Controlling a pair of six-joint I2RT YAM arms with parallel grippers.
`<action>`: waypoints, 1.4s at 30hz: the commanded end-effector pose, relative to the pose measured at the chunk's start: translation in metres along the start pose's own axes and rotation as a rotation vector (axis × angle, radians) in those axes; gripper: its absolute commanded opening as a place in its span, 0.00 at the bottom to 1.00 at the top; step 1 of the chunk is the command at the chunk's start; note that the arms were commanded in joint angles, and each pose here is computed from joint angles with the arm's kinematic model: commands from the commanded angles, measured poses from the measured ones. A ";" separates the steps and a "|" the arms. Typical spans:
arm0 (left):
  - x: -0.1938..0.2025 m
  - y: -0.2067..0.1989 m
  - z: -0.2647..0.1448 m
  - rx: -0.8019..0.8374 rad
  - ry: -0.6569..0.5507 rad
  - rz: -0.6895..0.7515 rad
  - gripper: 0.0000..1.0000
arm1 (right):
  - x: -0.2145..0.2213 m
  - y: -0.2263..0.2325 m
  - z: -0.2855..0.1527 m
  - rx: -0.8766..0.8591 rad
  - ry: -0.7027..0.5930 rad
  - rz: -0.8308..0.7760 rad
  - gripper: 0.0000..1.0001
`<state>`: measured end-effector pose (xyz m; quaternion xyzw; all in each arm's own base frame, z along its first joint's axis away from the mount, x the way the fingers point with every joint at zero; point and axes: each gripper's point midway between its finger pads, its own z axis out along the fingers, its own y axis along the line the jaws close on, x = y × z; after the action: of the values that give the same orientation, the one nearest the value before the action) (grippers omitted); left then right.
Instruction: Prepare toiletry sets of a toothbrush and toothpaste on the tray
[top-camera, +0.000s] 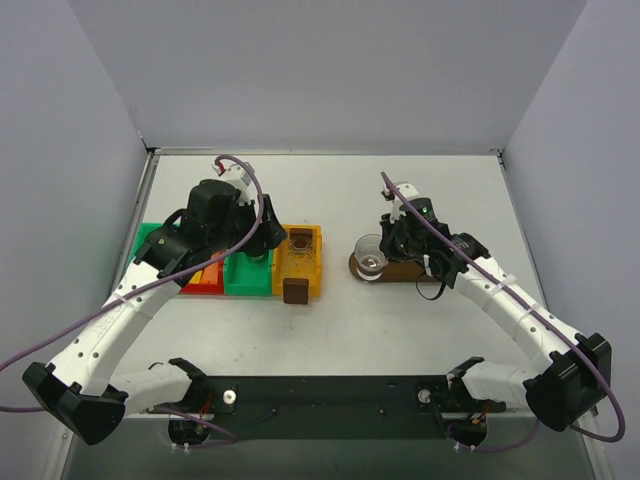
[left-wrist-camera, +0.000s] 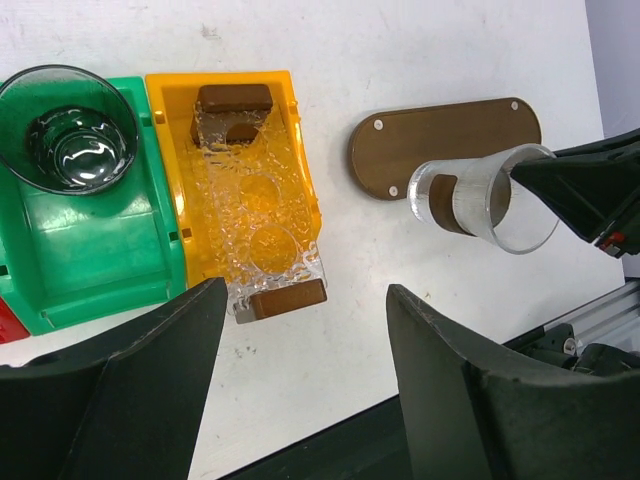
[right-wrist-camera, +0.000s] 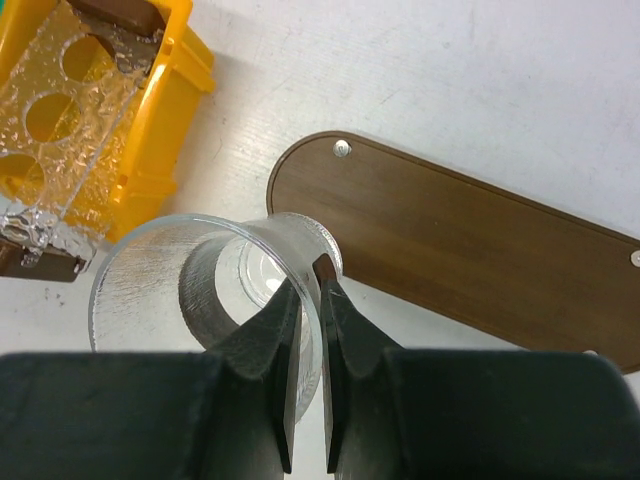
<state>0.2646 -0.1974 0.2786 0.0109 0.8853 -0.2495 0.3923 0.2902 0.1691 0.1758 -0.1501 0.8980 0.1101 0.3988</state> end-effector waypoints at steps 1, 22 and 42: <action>-0.022 -0.013 -0.006 0.057 -0.083 -0.002 0.75 | -0.041 0.011 0.008 -0.087 -0.155 0.018 0.00; -0.025 0.006 0.002 0.000 -0.076 0.010 0.75 | -0.034 0.005 0.049 -0.068 -0.146 0.018 0.00; -0.028 0.011 0.007 -0.005 -0.076 0.006 0.75 | -0.025 -0.001 0.065 -0.042 -0.128 -0.006 0.00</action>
<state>0.2811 -0.1821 0.2714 -0.0011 0.8879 -0.2301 0.3984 0.3310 0.1882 0.1258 -0.1633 0.8942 0.1262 0.3973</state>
